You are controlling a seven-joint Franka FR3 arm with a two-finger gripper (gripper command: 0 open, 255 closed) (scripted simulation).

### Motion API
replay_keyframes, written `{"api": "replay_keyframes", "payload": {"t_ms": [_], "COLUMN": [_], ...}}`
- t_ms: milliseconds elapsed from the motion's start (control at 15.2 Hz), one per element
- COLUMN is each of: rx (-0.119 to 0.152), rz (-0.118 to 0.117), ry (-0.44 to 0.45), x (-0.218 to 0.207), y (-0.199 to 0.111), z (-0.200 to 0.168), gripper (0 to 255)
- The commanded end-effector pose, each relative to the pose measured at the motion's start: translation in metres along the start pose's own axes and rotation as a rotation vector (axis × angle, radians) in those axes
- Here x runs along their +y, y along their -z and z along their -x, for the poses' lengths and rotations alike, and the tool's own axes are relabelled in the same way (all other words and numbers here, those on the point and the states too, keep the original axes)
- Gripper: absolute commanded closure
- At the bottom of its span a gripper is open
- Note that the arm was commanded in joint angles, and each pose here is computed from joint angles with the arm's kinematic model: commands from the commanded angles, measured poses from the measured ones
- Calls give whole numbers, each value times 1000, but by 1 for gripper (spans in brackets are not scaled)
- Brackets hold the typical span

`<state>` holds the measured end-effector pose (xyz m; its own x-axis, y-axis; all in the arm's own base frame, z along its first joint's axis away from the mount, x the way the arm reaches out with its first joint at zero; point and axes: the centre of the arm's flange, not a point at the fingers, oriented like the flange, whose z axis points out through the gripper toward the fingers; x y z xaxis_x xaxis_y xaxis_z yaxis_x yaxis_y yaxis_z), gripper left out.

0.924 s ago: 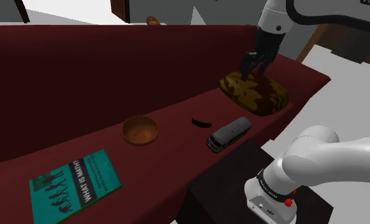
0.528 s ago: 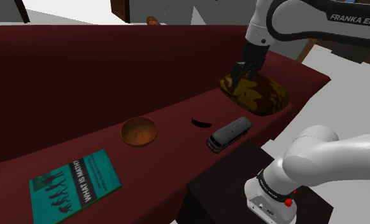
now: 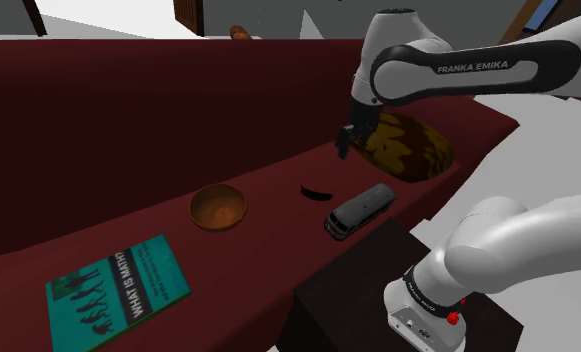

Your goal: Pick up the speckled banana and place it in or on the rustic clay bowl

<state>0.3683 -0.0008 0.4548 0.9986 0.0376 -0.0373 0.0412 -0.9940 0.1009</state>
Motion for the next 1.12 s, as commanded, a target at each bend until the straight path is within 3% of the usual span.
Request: {"api": "replay_keyframes", "payload": {"t_ms": [0, 1056], "rx": [-2, -38], "rz": [-5, -43], "ry": [24, 214], "x": [0, -26], "y": [-21, -207], "z": [-13, -115], "gripper": [0, 0]}}
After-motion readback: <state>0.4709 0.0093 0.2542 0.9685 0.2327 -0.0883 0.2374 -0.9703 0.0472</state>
